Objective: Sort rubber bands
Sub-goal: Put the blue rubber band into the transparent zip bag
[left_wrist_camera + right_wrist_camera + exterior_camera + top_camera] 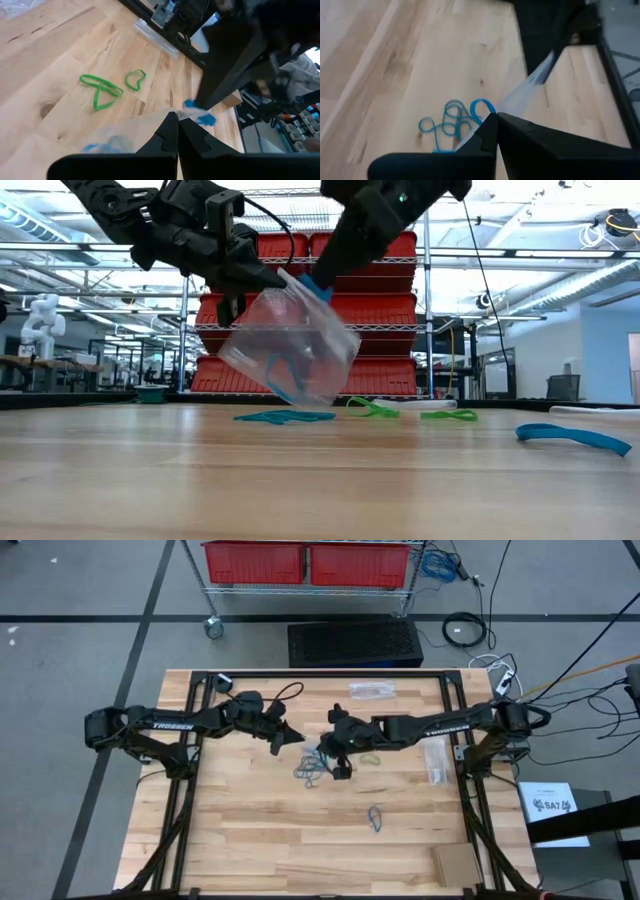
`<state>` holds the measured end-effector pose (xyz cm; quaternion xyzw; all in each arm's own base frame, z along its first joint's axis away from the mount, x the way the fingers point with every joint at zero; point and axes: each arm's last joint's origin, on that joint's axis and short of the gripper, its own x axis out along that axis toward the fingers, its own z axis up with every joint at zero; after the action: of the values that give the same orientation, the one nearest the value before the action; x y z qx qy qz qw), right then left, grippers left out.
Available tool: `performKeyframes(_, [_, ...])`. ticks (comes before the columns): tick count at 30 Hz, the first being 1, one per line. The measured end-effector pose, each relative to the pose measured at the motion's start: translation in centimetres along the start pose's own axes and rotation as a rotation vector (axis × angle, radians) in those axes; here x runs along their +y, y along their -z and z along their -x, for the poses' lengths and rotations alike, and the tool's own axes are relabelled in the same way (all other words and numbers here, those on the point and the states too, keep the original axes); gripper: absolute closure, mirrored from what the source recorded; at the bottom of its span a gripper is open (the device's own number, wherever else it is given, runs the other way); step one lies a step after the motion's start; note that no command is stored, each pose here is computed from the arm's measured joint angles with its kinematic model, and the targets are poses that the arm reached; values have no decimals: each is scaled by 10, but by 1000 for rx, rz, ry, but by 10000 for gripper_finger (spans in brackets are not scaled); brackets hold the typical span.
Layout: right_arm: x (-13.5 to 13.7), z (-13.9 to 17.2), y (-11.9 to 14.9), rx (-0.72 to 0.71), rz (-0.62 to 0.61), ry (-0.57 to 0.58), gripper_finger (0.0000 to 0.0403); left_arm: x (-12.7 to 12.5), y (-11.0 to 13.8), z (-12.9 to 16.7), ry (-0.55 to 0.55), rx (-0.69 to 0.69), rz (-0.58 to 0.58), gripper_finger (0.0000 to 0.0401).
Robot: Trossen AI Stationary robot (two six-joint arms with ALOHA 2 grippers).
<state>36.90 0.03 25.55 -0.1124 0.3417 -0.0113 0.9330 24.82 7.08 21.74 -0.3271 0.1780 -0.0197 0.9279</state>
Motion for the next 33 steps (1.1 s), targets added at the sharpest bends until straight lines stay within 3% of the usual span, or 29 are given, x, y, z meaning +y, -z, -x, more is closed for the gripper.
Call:
performKeyframes(13, [13,0,-3,-18,-20,-22,403,0,0,0,-1,1,1,401])
performKeyframes(24, [-15,-4,6,25,-82,36,403,0,0,0,2,3,1,401])
performKeyframes(33, [-20,-5,5,13,-76,36,403,-7,4,-3,42,31,-36,401])
